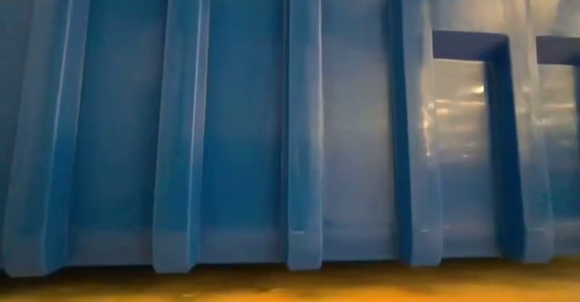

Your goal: Sort blocks

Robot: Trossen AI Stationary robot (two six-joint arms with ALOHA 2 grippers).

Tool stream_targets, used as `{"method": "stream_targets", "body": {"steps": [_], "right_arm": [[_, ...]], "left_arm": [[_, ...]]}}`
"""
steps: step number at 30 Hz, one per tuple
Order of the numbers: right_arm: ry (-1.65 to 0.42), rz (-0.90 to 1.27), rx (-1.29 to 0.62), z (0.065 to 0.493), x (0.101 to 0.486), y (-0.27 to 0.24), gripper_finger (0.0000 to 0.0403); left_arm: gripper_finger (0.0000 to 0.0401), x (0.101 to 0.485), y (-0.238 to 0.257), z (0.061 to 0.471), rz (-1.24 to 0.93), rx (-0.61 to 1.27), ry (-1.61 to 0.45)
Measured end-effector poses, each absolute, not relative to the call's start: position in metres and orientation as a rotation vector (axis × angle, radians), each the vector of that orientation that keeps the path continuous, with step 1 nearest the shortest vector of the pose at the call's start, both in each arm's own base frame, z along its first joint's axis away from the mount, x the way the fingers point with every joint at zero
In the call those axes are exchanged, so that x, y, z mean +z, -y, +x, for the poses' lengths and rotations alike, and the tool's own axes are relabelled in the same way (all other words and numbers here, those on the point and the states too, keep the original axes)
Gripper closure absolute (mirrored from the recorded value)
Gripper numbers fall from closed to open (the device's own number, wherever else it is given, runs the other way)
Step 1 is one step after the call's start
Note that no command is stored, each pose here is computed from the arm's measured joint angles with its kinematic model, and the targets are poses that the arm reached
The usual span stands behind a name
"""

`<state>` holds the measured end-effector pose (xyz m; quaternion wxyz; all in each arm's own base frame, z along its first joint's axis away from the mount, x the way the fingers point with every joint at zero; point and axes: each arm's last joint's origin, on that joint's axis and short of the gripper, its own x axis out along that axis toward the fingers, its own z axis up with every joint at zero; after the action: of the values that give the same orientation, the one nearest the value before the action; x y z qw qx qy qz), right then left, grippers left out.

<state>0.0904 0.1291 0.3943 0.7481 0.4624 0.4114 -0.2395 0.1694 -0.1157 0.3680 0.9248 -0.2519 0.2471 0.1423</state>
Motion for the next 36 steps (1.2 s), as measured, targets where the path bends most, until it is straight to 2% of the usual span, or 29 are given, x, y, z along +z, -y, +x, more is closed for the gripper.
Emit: {"method": "stream_targets", "body": {"steps": [4, 10, 16, 28, 36], "right_arm": [[-0.744, 0.997, -0.541, 0.095, 0.399, -0.115, 0.0403], [-0.41, 0.942, -0.583, 0.1, 0.408, -0.097, 0.0403], [-0.203, 0.847, -0.611, 0.103, 0.426, -0.084, 0.0403], [0.09, 0.509, -0.681, 0.095, 0.517, -0.056, 0.0403], [0.129, 0.313, -0.775, 0.087, 0.585, -0.046, 0.0403]], "left_arm": [[0.0284, 0.388, 0.105, 0.19, -0.394, 0.315, -0.292], [0.0259, 0.414, 0.072, 0.218, -0.166, 0.367, -0.101], [0.0252, 0.43, 0.048, 0.23, -0.11, 0.341, 0.034], [0.0252, 0.444, 0.047, 0.23, -0.12, 0.305, 0.165], [0.0252, 0.44, 0.04, 0.231, -0.069, 0.368, 0.118]]}}
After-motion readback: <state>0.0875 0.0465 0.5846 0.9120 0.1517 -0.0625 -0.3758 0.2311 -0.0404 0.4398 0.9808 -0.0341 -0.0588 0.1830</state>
